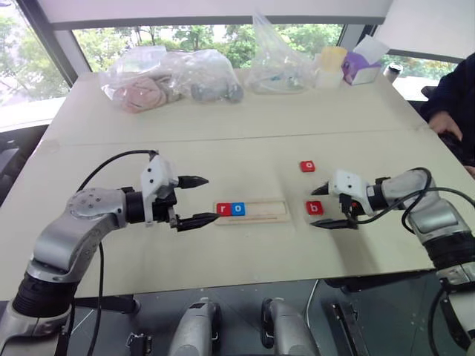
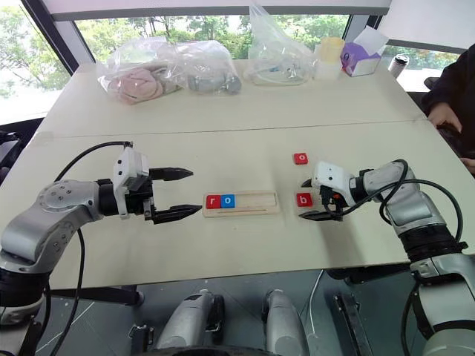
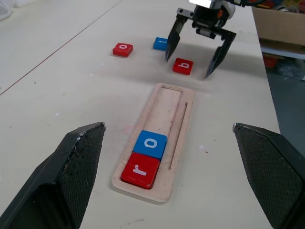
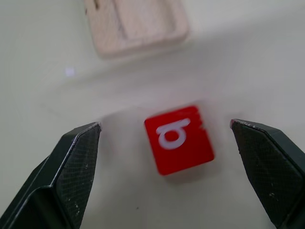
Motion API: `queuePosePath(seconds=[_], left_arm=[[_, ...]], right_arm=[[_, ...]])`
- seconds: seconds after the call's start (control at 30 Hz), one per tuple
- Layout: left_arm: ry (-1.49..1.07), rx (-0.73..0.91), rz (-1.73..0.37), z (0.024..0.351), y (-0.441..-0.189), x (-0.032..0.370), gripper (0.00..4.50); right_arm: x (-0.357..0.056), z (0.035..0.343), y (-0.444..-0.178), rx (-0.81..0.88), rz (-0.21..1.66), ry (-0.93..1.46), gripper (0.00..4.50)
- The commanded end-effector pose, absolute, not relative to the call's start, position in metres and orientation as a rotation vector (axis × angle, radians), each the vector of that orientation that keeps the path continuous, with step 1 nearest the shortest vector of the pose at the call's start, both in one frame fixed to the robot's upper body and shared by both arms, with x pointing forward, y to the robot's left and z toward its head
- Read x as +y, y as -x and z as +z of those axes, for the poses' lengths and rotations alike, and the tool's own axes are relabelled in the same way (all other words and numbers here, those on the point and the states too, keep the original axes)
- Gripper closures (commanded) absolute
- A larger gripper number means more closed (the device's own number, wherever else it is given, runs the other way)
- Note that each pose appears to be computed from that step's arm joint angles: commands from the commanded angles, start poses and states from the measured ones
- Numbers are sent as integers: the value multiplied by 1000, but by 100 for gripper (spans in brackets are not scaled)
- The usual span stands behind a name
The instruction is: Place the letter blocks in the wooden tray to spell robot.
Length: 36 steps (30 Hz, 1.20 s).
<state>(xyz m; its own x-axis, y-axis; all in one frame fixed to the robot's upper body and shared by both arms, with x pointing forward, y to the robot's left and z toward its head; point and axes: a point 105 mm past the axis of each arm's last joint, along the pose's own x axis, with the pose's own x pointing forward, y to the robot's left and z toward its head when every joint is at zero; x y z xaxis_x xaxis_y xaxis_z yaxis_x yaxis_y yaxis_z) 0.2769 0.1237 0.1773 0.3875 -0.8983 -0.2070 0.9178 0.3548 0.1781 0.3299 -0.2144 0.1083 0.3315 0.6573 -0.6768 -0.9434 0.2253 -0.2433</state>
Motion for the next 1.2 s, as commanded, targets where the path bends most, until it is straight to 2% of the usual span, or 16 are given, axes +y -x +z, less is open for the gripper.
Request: queuePosePath(seconds=[0.03, 0.2, 0.23, 0.3, 0.47, 0.6, 0.77, 0.97, 1.2], left_arm=[[-310, 37, -1172, 187, -273, 123, 0], [-308, 37, -1169, 187, -273, 123, 0], [-308, 37, -1168, 187, -273, 122, 0], [-307, 37, -1167, 186, -273, 122, 0], [-308, 37, -1163, 186, -273, 123, 0], [-307, 35, -1161, 186, -273, 123, 0], [-306, 36, -1161, 186, -272, 123, 0], [-340, 84, -1176, 178, -265, 128, 0], [-361, 101, -1170, 179, -261, 137, 0]], right_arm=[[-215, 115, -336, 463, 1159, 718, 3], [-216, 111, -340, 473, 1155, 704, 3], [-217, 110, -341, 474, 1153, 701, 27], [-217, 111, -342, 474, 1151, 699, 85], [-216, 119, -344, 453, 1150, 693, 329], [-208, 130, -344, 424, 1164, 690, 335], [-162, 157, -336, 321, 1298, 683, 335], [-112, 155, -330, 274, 1416, 700, 335], [-90, 144, -338, 276, 1439, 711, 335]])
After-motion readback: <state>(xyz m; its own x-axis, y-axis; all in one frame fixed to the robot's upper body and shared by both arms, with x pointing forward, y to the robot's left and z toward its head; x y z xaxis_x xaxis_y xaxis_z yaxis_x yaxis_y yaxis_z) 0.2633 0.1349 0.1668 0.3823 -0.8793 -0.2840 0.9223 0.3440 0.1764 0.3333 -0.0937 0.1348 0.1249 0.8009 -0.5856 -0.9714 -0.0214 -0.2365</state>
